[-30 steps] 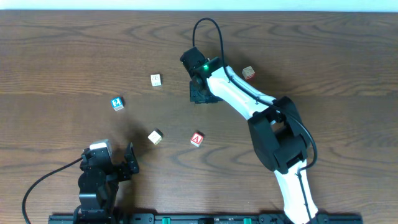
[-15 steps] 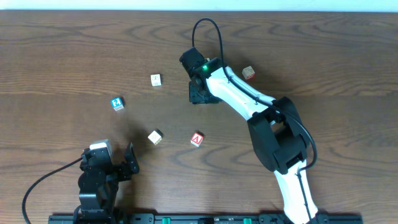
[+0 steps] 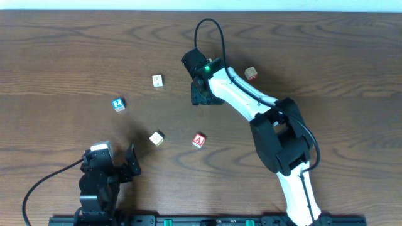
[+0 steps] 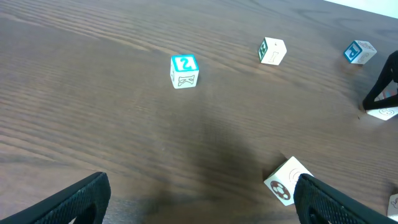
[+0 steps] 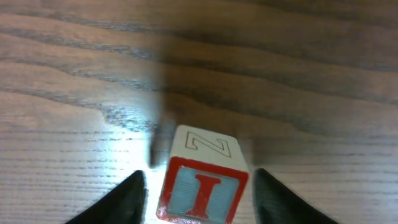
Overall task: Spell out Ai2
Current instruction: 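Lower the 'I' block and release it near the center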
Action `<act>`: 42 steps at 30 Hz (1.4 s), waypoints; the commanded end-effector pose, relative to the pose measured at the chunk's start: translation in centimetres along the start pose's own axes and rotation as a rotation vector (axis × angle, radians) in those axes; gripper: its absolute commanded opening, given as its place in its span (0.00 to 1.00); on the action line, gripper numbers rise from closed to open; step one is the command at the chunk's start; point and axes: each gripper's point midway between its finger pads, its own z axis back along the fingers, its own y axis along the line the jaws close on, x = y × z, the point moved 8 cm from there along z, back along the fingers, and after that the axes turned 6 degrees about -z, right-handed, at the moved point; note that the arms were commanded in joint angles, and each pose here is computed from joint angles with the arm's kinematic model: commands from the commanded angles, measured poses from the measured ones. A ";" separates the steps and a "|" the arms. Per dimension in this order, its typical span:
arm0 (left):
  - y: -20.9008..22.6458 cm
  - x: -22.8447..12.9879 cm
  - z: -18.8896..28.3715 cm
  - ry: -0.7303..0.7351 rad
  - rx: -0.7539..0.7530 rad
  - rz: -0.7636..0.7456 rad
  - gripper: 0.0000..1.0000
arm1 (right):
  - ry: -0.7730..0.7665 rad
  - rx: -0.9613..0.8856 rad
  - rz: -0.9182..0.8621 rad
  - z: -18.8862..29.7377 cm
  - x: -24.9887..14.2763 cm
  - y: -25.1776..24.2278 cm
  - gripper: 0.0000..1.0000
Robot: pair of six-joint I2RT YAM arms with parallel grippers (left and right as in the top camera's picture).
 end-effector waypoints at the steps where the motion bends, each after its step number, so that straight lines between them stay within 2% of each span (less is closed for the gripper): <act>1: 0.1 -0.2 -0.2 0.002 0.008 -0.013 0.95 | -0.016 0.004 0.001 1.2 1.0 0.4 0.73; 2: 0.1 -0.2 -0.2 0.002 0.008 -0.012 0.95 | -0.012 0.001 -0.002 2.0 1.3 0.3 0.76; 8: 0.1 -0.2 -0.2 0.002 0.008 -0.012 0.96 | 0.030 0.024 0.013 9.1 1.7 1.1 0.79; 13: 0.1 -0.2 -0.2 0.002 0.008 -0.012 0.95 | -0.020 0.063 0.093 14.2 -0.9 3.0 0.84; 18: 0.1 -0.2 -0.2 0.002 0.008 -0.012 0.95 | -0.065 0.015 0.181 17.8 -4.9 3.7 0.88; 23: 0.1 -0.2 -0.2 0.002 0.008 -0.012 0.95 | 0.022 -0.078 0.118 15.2 -9.8 0.4 0.88; 27: 0.1 -0.2 -0.2 0.002 0.008 -0.012 0.95 | 0.010 0.049 0.078 13.6 -14.3 -1.3 0.92; 30: 0.1 -0.2 -0.2 0.002 0.008 -0.012 0.95 | 0.033 0.086 -0.005 12.1 -16.0 -2.5 0.87; 33: 0.1 -0.2 -0.2 0.002 0.008 -0.012 0.95 | 0.088 0.138 -0.047 9.7 -16.8 -2.1 0.78; 42: 0.1 -0.2 -0.2 0.002 0.008 -0.012 0.95 | 0.080 0.089 -0.182 5.3 -15.7 -1.3 0.77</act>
